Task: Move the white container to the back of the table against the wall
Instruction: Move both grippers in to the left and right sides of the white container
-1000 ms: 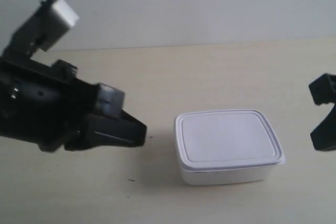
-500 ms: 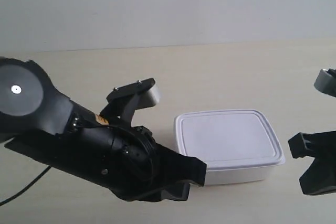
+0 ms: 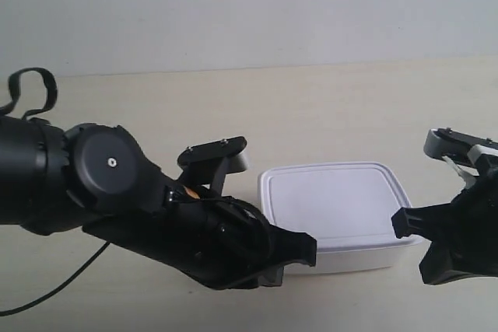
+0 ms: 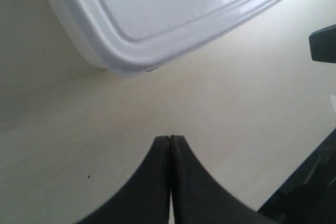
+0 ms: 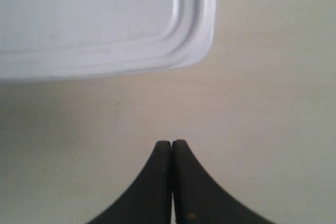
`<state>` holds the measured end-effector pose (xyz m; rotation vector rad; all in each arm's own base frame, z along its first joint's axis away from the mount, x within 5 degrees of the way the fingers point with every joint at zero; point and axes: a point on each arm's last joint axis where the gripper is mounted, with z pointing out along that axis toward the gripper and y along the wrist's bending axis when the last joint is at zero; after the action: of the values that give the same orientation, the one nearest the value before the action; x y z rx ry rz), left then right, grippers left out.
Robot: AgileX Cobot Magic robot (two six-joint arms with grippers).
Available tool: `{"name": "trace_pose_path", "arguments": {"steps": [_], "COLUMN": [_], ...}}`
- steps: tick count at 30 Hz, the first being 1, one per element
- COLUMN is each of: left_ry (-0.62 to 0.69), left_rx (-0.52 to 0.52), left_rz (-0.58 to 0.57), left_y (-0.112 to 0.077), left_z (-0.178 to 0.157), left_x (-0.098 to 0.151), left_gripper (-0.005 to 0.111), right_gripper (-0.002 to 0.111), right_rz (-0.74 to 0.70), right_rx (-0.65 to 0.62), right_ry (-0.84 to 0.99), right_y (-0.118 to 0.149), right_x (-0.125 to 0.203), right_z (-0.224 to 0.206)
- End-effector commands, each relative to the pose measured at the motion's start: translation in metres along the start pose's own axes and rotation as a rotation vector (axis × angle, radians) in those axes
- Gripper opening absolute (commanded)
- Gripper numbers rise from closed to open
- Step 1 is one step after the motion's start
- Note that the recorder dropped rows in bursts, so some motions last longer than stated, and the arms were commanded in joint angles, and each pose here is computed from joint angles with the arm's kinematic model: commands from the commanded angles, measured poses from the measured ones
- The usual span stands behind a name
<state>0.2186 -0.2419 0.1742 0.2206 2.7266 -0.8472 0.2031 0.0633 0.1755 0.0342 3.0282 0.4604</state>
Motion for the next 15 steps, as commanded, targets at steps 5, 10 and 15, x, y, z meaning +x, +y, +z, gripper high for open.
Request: {"name": "trace_pose_path", "arguments": {"steps": [5,10,15], "left_ry": [-0.005,0.013,0.016], "left_rx": [-0.011,-0.031,-0.042], "left_rz": [-0.013,-0.020,-0.029], "left_y": [-0.002,0.003,0.006], "left_z": [0.021,0.034,0.039], "left_x": [-0.011,-0.011,-0.011], "left_gripper": [0.000,0.000,0.000], "right_gripper": [0.000,0.000,0.000], "right_rz": [0.000,0.004,0.010], "right_rx": [-0.002,0.005,0.015], "right_ry": [-0.013,-0.016,-0.024], "right_y": [-0.004,-0.005,-0.007], "right_x": [-0.009,-0.012,-0.016], "right_z": [0.017,0.022,0.027]}}
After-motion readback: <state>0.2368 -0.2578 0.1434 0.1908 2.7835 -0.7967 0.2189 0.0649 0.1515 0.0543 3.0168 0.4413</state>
